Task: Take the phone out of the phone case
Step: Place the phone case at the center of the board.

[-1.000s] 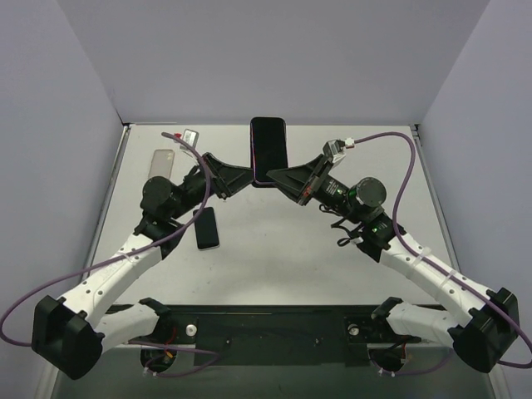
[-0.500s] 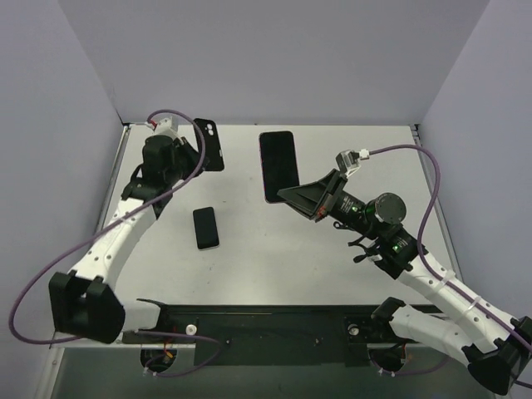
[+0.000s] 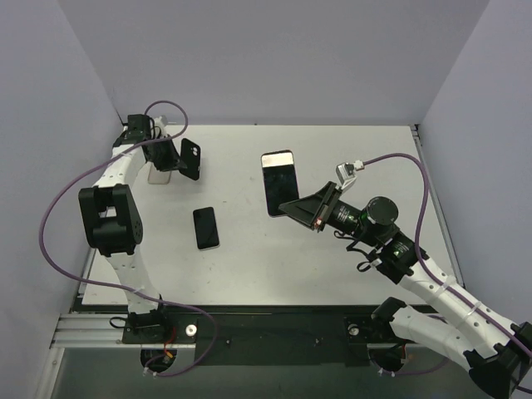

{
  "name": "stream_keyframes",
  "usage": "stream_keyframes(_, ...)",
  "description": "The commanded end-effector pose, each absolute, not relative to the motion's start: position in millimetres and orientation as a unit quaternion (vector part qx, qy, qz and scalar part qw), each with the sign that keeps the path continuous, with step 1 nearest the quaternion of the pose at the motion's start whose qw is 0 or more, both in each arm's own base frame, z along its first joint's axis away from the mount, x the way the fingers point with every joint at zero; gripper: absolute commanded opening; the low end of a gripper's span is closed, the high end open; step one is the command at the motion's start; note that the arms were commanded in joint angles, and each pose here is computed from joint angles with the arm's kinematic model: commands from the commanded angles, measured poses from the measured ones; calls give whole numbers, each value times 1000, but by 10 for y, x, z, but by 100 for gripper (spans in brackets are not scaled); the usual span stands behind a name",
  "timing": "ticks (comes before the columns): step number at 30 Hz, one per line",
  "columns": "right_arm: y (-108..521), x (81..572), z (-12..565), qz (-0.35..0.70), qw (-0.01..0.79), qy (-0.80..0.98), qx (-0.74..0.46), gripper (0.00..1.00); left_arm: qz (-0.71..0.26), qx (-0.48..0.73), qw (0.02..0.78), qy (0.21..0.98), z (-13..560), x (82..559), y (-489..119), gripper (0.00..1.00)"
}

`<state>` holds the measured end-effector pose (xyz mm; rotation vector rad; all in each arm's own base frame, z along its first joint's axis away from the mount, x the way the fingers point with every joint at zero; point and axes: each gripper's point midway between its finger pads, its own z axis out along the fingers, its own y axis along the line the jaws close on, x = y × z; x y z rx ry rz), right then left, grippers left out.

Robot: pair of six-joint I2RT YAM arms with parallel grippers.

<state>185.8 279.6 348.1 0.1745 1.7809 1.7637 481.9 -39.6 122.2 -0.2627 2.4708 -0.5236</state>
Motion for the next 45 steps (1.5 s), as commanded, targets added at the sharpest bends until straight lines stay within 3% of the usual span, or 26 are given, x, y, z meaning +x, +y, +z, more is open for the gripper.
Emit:
stream_keyframes(1,2743,1849,3709,685,346,639,44,0,-238,-92,291,922,1281,4947,-317,0)
stream_keyframes(19,2875,2006,3425,683,325,651,65,0,-279,-171,244,913,733,5174,3,0)
stream_keyframes(35,2935,2013,3208,675,316,663,74,0,-187,-196,214,939,385,5266,189,0)
stream_keyframes(45,3053,2001,2975,659,305,684,72,0,-167,-220,231,933,498,5288,273,35)
